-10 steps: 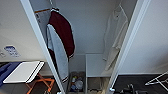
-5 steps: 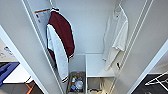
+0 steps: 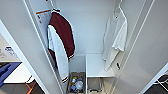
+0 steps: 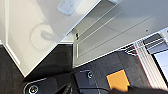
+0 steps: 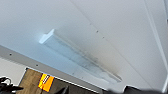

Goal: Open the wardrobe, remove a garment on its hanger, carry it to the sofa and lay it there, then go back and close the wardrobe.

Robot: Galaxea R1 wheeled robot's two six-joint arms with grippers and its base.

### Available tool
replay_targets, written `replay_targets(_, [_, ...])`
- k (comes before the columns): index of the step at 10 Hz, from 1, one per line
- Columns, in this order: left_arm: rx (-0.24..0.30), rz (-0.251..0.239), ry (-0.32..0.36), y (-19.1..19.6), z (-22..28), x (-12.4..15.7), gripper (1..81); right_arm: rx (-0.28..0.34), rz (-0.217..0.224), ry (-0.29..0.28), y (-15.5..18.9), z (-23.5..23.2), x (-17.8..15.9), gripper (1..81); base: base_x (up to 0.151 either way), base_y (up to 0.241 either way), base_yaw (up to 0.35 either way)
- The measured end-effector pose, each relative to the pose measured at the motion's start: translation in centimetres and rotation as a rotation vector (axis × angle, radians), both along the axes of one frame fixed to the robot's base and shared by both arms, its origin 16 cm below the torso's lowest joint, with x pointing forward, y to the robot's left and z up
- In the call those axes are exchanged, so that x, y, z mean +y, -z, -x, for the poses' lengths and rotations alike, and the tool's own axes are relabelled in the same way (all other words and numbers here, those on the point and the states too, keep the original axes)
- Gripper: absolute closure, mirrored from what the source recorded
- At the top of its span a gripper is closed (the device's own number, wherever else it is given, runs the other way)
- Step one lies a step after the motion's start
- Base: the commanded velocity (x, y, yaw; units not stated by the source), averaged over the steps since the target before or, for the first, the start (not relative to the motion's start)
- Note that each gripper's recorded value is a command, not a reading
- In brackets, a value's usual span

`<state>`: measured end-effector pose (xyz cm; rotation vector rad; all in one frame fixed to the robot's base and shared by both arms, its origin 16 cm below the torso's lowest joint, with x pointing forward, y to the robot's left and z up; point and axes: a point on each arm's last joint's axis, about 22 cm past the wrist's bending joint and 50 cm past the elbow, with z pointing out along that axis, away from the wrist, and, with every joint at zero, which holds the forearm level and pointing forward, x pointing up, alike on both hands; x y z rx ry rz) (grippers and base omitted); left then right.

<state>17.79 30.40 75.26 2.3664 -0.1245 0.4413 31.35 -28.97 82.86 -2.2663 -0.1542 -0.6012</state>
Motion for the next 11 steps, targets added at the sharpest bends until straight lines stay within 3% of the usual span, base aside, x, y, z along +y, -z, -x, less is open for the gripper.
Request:
replay_targets(1, [0.026, -0.010, -0.013, 1.3, 1.4, 0.4, 1.0, 0.026, 0.059, 0.034, 2.0, -0.6, -2.5, 1.0, 0.000, 0.000, 0.000])
replay_targets(3, [0.023, -0.022, -0.043, 3.9, 1.6, 0.6, 1.0, 0.097, 0.201, 0.109, 6.4, -0.8, -8.9, 1.0, 0.000, 0.000, 0.000])
replay_targets(7, [0.094, -0.051, -0.073, 11.2, 4.8, -0.9, 1.0, 0.281, 0.394, 0.241, 14.1, 1.1, -17.4, 1.0, 0.000, 0.000, 0.000])
replay_targets(8, [0.108, -0.059, -0.083, 12.9, 5.3, -1.5, 1.0, 0.342, 0.417, 0.250, 15.9, 3.4, -18.1, 1.0, 0.000, 0.000, 0.000])
replay_targets(11, [0.154, -0.053, -0.108, 17.2, 7.1, -4.9, 1.0, 0.529, 0.395, 0.198, 20.7, 13.4, -14.3, 1.0, 0.000, 0.000, 0.000])
